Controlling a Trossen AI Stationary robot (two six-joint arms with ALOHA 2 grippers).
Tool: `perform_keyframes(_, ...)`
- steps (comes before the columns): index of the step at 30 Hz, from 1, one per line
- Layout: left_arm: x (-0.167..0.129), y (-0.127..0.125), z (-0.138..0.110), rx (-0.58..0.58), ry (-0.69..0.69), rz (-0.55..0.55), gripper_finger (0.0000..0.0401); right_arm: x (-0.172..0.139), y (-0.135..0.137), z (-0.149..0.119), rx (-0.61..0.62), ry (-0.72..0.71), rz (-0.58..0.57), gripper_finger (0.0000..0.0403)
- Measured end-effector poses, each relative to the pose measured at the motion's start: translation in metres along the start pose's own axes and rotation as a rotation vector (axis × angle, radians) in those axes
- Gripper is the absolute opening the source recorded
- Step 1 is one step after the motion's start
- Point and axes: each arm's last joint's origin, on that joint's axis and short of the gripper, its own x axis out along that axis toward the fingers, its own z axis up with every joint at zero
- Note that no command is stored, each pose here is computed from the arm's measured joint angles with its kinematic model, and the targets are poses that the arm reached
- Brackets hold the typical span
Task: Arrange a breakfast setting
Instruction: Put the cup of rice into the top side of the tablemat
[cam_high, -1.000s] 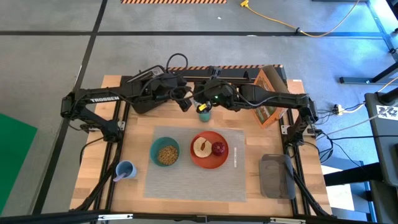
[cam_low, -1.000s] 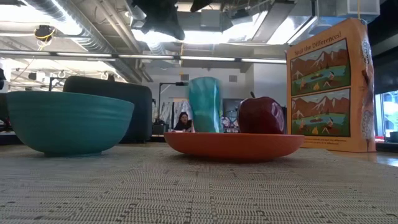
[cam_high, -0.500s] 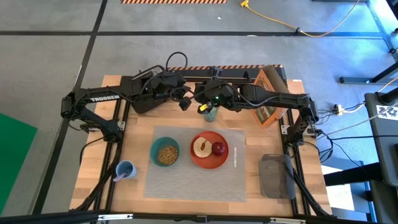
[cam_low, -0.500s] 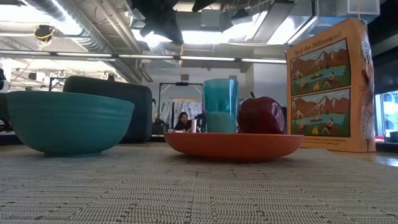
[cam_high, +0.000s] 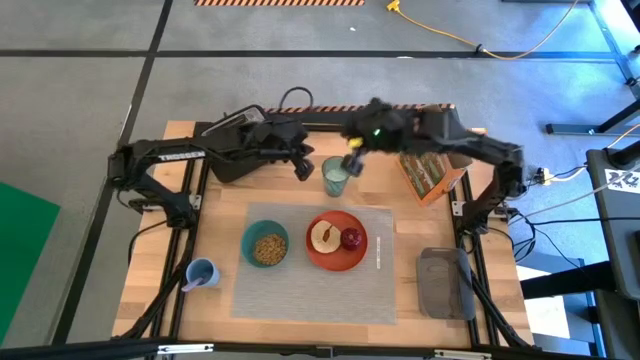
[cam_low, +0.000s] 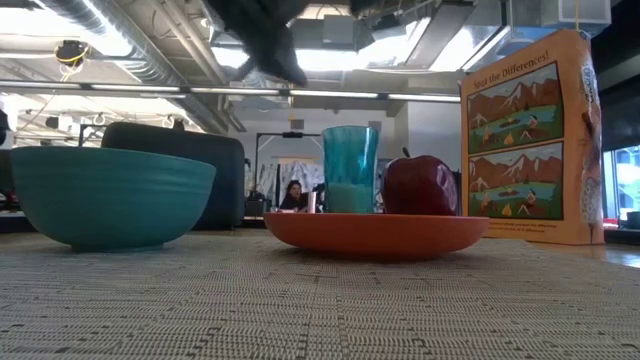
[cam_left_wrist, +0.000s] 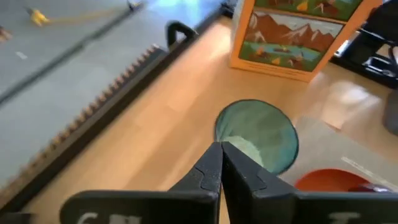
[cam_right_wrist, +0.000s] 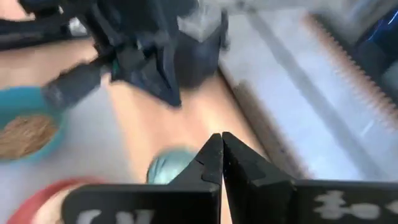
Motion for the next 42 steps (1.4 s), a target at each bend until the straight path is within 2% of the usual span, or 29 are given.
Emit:
perform_keyframes(3,0.021,0.001,-0.003,-0.049,0.037,-0.04,0.0025,-0.013,-0.016,-0.012,0.109,0.093,0.072,0.0001)
perform_keyframes(6,0.038,0.003,-0.004,-0.072,0.072,-0.067,0.0064,-0.032,-0.024,-0.022,0.158,0.155,0.067,0.0001)
perform_keyframes(10,0.048,0.008,0.011,-0.094,0.052,-0.053,0.0123,-0.054,-0.032,-0.03,0.204,0.18,0.044,0.0005)
perform_keyframes(14,0.063,0.02,0.028,-0.121,0.044,-0.024,0.0174,-0.073,-0.039,-0.035,0.241,0.154,0.01,0.0035)
perform_keyframes(17,0.08,0.024,0.031,-0.12,0.086,-0.077,0.0196,-0.086,-0.045,-0.038,0.261,0.132,-0.033,0.0074)
perform_keyframes(23,0.091,0.017,0.03,-0.131,0.227,-0.127,0.0199,-0.099,-0.05,-0.048,0.31,0.168,-0.067,0.0165)
perform_keyframes(29,0.095,0.015,0.027,-0.077,0.246,-0.125,0.0198,-0.102,-0.052,-0.054,0.328,0.209,-0.142,0.0227)
perform_keyframes(33,0.107,0.014,0.017,-0.064,0.293,-0.113,0.0195,-0.102,-0.052,-0.053,0.332,0.193,-0.141,0.0238)
perform_keyframes(42,0.129,0.007,-0.003,-0.036,0.403,-0.128,0.0172,-0.102,-0.052,-0.053,0.345,0.194,-0.135,0.0233)
